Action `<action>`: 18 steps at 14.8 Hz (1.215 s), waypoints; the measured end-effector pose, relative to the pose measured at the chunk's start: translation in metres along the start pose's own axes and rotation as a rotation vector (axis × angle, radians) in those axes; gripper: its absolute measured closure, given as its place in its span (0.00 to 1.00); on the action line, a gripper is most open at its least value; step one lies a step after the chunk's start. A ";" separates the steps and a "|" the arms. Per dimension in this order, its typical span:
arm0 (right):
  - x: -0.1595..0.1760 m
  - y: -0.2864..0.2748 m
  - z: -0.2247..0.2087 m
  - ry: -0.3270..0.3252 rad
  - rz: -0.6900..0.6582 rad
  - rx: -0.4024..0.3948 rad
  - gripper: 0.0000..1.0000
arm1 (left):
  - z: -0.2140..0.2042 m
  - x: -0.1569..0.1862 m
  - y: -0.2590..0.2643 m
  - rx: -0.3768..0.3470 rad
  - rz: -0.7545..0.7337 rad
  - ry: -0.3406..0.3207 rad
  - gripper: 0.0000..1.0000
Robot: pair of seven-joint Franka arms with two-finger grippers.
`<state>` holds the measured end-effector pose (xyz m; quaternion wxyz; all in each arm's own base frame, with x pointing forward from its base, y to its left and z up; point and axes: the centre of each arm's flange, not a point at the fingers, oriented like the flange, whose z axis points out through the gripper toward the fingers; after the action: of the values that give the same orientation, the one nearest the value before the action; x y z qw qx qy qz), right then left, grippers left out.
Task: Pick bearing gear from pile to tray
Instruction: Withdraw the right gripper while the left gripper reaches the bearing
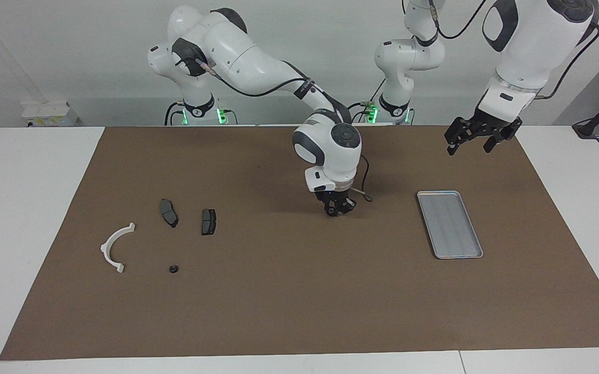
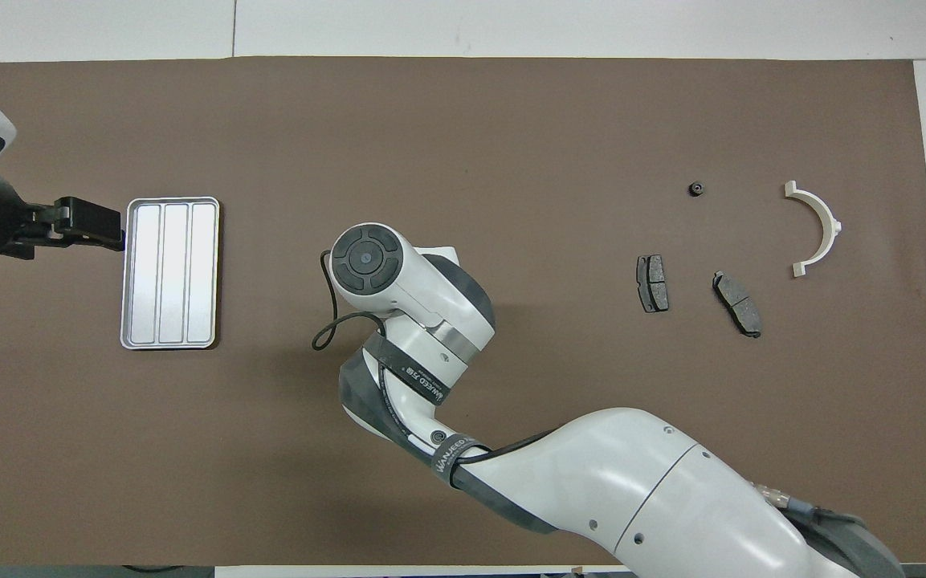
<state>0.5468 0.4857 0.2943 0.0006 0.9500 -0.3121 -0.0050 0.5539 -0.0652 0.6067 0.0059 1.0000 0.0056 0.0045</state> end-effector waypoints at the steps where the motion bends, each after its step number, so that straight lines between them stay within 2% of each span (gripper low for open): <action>1: 0.001 0.000 0.000 0.004 0.000 -0.001 0.50 | 0.000 -0.001 0.000 0.000 0.000 0.000 0.00; 4: 0.008 0.004 -0.002 0.014 0.004 -0.031 0.18 | 0.001 -0.002 0.001 0.001 0.002 -0.001 0.00; 6: 0.035 0.012 -0.016 0.029 0.024 -0.071 0.00 | 0.006 -0.002 0.002 -0.001 0.003 0.019 0.00; 9: 0.117 0.037 -0.066 0.042 -0.061 -0.066 0.00 | 0.034 -0.005 0.012 -0.007 -0.011 0.065 0.00; 11: 0.180 0.071 -0.101 0.050 -0.153 -0.062 0.00 | 0.056 -0.011 0.040 -0.007 0.002 0.050 0.00; 13: 0.233 0.108 -0.126 0.051 -0.229 -0.061 0.00 | 0.087 -0.013 0.089 -0.006 -0.002 0.031 0.00; 16: 0.295 0.157 -0.130 0.033 -0.294 -0.077 0.00 | 0.132 -0.013 0.146 -0.001 0.011 0.017 0.00; 18: 0.331 0.190 -0.121 0.015 -0.291 -0.089 0.00 | 0.153 -0.010 0.162 -0.012 0.016 0.037 0.00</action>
<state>0.7014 0.1363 0.4132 0.0444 0.9843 -0.1706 -0.0118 0.5469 -0.2288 0.4555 0.0118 0.9997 -0.0023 0.0229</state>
